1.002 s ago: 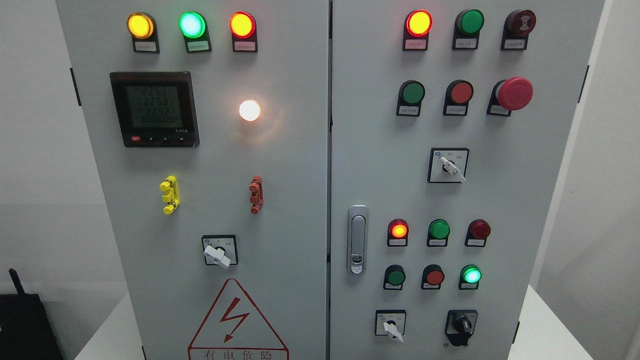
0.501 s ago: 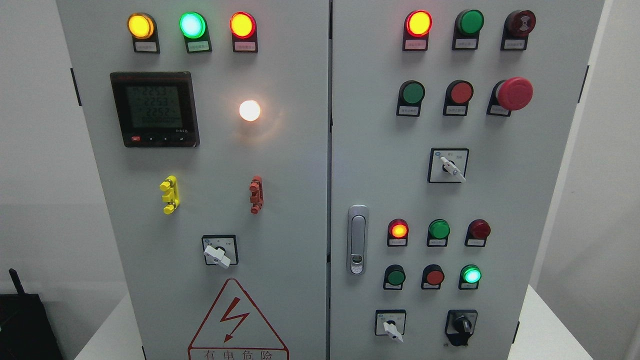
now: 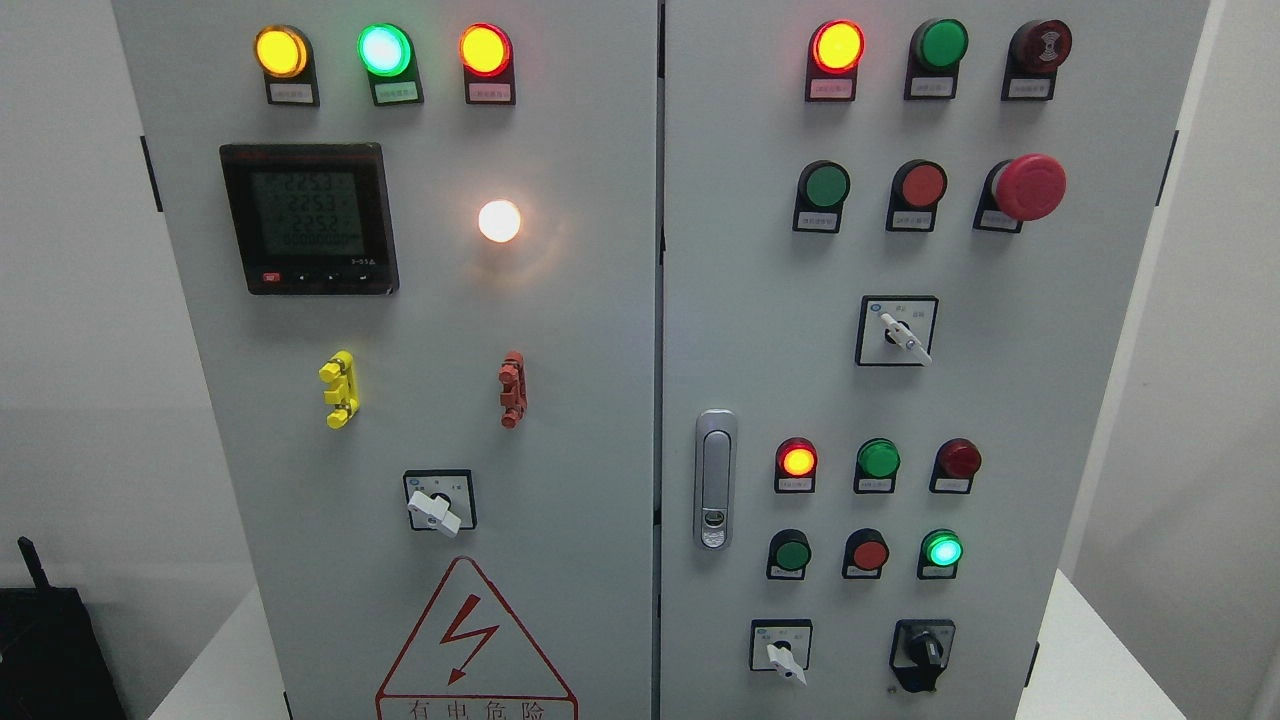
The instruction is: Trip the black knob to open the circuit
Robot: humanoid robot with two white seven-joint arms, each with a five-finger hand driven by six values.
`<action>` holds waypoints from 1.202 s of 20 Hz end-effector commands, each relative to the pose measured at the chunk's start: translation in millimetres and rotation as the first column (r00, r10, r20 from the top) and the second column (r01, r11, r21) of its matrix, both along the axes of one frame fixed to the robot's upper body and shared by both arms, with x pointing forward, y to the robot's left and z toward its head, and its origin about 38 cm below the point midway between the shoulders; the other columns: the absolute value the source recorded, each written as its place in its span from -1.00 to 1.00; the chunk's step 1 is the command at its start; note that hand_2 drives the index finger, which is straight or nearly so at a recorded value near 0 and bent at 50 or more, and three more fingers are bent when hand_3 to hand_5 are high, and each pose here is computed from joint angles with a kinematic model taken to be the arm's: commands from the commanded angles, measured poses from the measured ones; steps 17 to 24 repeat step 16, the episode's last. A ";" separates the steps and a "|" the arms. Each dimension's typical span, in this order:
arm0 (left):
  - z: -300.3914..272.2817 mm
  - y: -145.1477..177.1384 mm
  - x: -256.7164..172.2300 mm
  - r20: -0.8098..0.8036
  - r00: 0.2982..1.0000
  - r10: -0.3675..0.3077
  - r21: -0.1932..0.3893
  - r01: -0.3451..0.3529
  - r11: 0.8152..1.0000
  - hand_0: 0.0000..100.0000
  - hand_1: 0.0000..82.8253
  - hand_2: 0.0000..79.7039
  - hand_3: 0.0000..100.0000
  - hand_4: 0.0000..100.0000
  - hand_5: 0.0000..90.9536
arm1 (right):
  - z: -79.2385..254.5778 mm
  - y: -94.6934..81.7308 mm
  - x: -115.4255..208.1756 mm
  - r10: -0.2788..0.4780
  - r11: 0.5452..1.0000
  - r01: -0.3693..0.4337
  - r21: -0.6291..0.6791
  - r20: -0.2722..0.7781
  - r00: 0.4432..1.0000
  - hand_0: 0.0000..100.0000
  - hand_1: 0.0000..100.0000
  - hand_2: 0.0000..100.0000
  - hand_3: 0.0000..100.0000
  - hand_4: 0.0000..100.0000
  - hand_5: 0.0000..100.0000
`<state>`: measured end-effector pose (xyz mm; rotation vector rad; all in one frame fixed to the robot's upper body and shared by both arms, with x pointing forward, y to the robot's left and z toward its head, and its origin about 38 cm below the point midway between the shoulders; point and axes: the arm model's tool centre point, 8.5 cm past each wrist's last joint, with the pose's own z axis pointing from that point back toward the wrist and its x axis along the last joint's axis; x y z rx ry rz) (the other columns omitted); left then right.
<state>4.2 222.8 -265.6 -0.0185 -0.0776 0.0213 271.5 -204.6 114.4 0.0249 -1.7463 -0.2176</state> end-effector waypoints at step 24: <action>0.0 0.1 2.0 0.006 1.000 0.003 0.000 -0.003 1.000 -0.76 -0.06 -1.00 -1.00 -1.00 -1.00 | 12.3 3.1 -1.1 0.022 1.000 -0.022 0.004 0.053 0.998 -1.00 -0.96 -1.00 -0.94 -1.00 -1.00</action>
